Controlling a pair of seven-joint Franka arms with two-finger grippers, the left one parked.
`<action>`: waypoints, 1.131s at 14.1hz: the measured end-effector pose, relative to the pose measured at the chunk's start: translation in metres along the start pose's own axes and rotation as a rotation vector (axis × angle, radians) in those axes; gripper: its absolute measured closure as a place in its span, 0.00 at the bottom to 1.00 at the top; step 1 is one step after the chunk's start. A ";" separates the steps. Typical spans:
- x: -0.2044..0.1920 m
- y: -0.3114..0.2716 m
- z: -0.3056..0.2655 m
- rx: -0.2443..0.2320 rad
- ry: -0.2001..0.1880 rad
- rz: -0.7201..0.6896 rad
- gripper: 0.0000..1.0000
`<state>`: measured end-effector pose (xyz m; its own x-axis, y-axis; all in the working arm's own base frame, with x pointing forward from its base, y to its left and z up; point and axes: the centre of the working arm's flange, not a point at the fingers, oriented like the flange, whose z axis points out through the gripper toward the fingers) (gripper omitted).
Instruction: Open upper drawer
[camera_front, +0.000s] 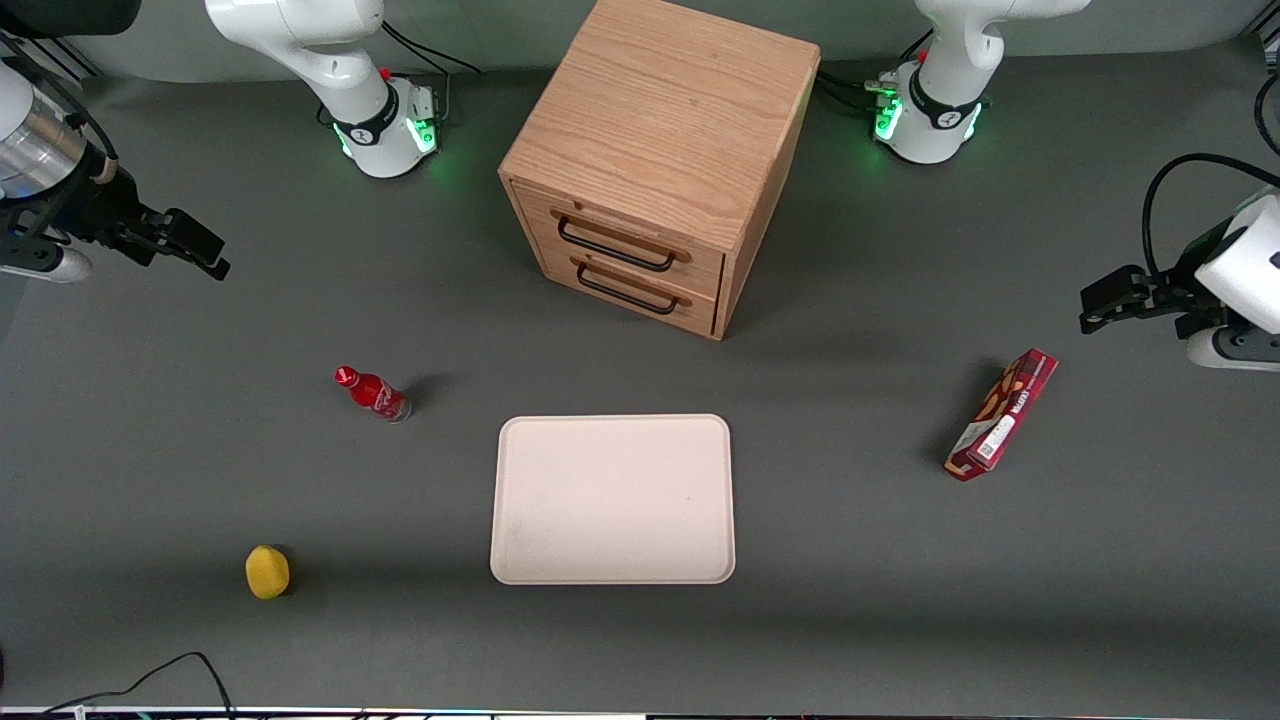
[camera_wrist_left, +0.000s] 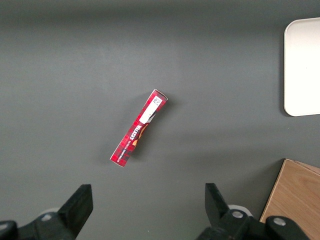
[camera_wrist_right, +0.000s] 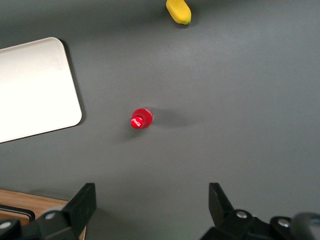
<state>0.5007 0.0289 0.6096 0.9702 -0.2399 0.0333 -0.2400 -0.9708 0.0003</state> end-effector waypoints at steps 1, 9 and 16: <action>0.001 0.001 -0.001 -0.002 -0.007 0.001 0.00; 0.003 0.000 -0.010 -0.001 -0.007 0.000 0.00; 0.005 0.001 -0.007 -0.003 -0.013 0.001 0.00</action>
<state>0.5050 0.0269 0.6165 0.9703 -0.2412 0.0204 -0.2413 -0.9704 0.0029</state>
